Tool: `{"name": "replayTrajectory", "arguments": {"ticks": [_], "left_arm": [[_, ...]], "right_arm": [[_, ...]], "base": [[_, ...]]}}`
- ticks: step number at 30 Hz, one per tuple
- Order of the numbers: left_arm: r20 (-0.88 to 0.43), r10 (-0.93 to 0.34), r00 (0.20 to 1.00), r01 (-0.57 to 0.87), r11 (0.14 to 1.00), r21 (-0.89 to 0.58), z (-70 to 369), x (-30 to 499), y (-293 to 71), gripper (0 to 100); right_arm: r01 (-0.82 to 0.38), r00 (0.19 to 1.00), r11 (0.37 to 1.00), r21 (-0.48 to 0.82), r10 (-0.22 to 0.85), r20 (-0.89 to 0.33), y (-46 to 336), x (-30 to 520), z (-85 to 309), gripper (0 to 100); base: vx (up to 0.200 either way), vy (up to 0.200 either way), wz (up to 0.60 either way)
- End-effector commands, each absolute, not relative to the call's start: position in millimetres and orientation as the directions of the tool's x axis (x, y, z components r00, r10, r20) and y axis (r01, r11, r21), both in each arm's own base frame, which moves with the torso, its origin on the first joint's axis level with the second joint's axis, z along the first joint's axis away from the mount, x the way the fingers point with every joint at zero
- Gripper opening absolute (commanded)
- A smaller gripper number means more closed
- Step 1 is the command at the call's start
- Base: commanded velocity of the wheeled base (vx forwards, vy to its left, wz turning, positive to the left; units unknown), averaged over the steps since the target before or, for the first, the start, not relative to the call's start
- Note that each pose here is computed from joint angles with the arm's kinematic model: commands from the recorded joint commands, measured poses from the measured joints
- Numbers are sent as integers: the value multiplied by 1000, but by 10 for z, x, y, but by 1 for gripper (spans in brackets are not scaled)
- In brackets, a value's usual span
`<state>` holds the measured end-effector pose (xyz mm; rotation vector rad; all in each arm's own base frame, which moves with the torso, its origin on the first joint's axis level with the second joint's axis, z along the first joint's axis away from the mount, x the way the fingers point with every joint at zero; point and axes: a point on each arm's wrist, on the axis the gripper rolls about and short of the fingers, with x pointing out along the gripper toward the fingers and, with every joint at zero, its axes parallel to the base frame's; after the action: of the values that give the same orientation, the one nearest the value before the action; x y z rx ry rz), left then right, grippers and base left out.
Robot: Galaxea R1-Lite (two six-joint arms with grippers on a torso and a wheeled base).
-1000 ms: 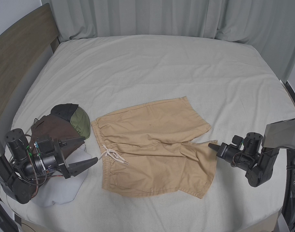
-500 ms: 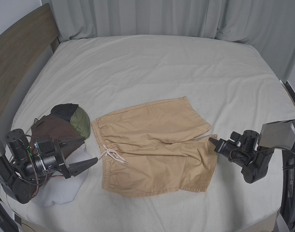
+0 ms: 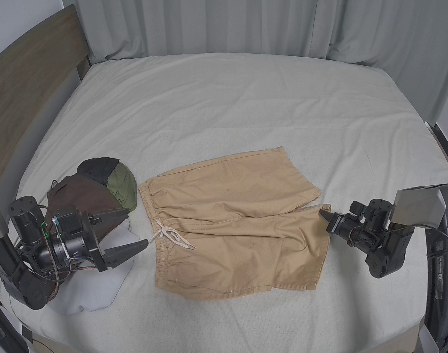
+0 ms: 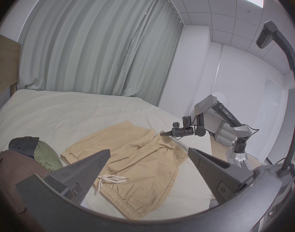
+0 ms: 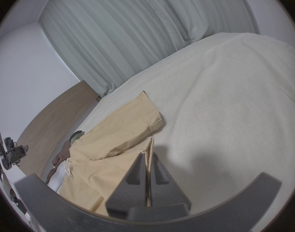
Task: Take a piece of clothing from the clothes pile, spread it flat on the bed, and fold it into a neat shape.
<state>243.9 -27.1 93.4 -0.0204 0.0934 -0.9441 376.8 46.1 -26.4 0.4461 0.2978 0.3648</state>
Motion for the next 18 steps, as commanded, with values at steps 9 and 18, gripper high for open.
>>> {"name": "replayTrajectory", "arguments": {"ticks": [9,18], "left_arm": [[-72,-809,584,807,588,-58,931,2439,-267,100],[-80,-808,583,806,588,-67,897,2452,-264,100]], "right_arm": [[-276,894,842,464,402,-197,459,3774,-275,100],[-336,878,846,413,441,-188,465,3500,79,100]], "base": [[0,0,0],[0,0,0]]}}
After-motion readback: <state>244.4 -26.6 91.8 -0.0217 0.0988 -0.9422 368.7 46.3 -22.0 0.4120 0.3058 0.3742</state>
